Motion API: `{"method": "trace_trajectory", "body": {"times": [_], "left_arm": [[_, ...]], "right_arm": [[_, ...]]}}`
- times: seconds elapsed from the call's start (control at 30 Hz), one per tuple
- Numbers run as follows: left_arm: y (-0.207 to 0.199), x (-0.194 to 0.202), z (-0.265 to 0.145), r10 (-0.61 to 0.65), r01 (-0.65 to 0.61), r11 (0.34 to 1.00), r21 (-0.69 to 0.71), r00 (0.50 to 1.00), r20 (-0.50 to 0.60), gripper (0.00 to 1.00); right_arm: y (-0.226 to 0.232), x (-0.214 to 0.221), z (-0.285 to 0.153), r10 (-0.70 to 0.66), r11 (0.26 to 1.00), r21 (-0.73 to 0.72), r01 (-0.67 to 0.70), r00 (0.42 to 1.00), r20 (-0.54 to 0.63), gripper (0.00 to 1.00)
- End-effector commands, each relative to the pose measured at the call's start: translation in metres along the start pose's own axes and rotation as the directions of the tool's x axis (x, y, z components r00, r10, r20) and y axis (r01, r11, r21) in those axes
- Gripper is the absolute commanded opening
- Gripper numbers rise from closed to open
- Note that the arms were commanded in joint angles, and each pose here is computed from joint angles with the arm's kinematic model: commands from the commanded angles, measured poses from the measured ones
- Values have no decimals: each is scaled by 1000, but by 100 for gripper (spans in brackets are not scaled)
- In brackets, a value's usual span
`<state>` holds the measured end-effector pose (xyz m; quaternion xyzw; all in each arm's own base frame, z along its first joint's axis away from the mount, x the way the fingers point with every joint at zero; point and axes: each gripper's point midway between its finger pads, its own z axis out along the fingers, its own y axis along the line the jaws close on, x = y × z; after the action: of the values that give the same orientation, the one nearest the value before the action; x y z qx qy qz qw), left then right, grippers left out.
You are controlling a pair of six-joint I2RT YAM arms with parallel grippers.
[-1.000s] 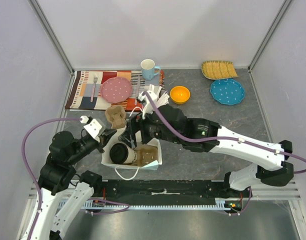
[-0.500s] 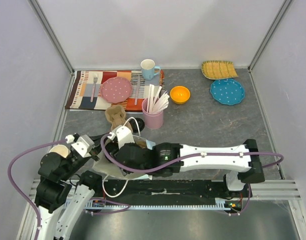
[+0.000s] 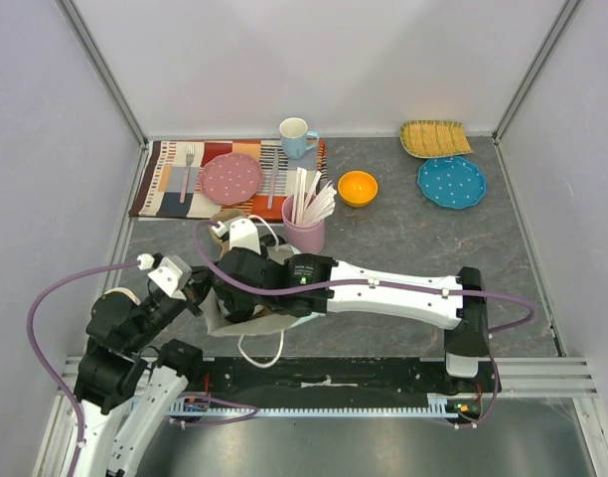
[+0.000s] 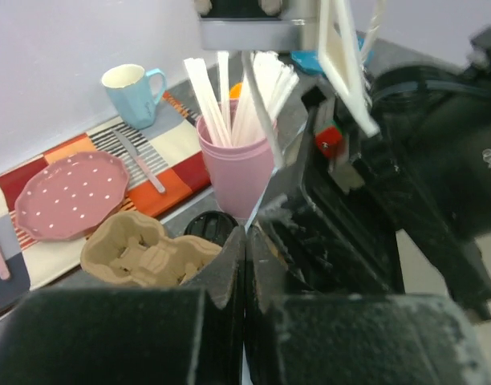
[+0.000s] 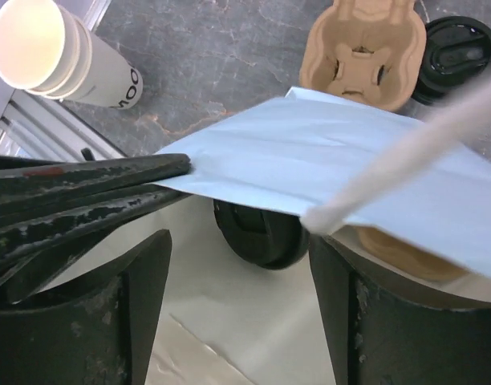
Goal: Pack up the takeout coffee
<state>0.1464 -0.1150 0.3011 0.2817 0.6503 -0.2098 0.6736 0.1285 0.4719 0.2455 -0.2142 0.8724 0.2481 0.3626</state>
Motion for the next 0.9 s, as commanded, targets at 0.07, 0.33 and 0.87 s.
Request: {"method": "trace_trajectory", "body": {"times": [0.07, 0.33, 0.87], "left_arm": [[9, 11, 12, -120, 117, 992, -56, 991, -59, 2], [13, 19, 11, -126, 118, 990, -83, 988, -92, 2], [9, 24, 16, -177, 170, 983, -70, 978, -111, 2]], "right_arm": [[18, 5, 28, 20, 998, -59, -24, 997, -71, 80], [-35, 25, 38, 36, 999, 24, -33, 988, -151, 81], [-32, 54, 80, 75, 992, -83, -97, 970, -231, 65]]}}
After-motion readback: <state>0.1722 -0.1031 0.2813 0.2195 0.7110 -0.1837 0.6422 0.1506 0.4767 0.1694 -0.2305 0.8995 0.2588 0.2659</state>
